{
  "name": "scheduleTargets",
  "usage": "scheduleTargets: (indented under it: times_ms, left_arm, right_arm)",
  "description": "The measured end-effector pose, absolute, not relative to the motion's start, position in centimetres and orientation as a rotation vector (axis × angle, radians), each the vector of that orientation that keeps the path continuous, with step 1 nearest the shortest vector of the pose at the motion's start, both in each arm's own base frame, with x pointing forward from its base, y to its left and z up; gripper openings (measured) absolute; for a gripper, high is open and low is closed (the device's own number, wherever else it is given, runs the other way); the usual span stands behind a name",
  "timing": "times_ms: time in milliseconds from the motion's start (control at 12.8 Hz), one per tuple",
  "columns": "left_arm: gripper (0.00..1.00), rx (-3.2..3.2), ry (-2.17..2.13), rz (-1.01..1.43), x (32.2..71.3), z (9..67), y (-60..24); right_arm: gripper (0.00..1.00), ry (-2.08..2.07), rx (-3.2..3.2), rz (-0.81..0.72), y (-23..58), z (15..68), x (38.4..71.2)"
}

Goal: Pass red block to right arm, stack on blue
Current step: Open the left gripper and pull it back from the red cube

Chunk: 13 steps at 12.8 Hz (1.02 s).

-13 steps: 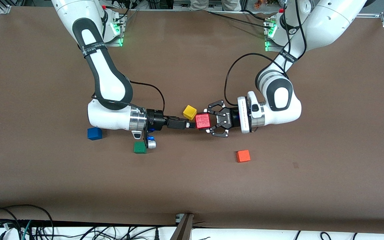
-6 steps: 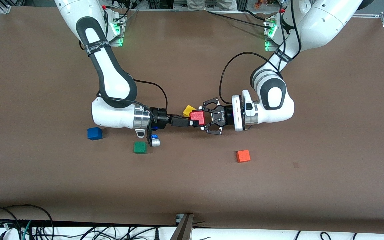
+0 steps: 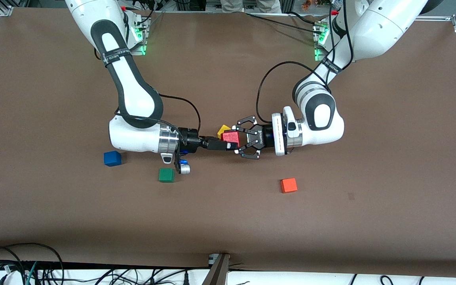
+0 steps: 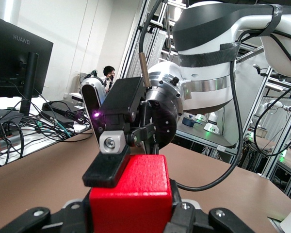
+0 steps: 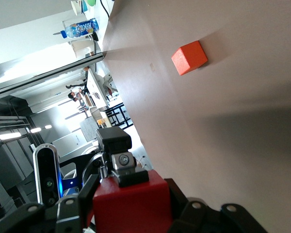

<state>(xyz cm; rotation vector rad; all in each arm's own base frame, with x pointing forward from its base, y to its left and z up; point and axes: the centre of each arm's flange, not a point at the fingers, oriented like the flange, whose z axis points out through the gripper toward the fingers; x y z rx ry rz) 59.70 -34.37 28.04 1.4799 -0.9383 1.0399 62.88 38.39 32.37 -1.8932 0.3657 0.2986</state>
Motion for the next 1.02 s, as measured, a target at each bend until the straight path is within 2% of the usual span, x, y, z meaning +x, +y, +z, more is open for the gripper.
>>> scheduleTargets:
  times_ms: [78,391,469,782,1016]
  left_arm:
    - [0.56,1.480,-0.937,1.040,59.7,28.0,-34.4]
    - [0.97,1.477,-0.934,1.045,59.6,28.0,-34.5]
    - [1.00,1.477,-0.933,1.046,59.7,28.0,-34.5]
    - [1.00,1.494,-0.854,1.007,60.6,29.4,-33.4]
    - [1.00,1.577,-0.856,0.850,61.7,32.4,-30.9]
  right_arm:
    - [0.60,0.366,-1.893,0.298,38.4,32.4,62.9]
    - [0.60,0.366,-1.895,0.290,38.2,32.6,63.1]
    - [0.60,0.363,-1.906,0.281,37.9,32.6,63.3]
    - [0.60,0.322,-2.015,0.210,34.4,33.7,64.9]
    - [0.60,0.277,-2.112,0.204,31.3,33.6,65.8]
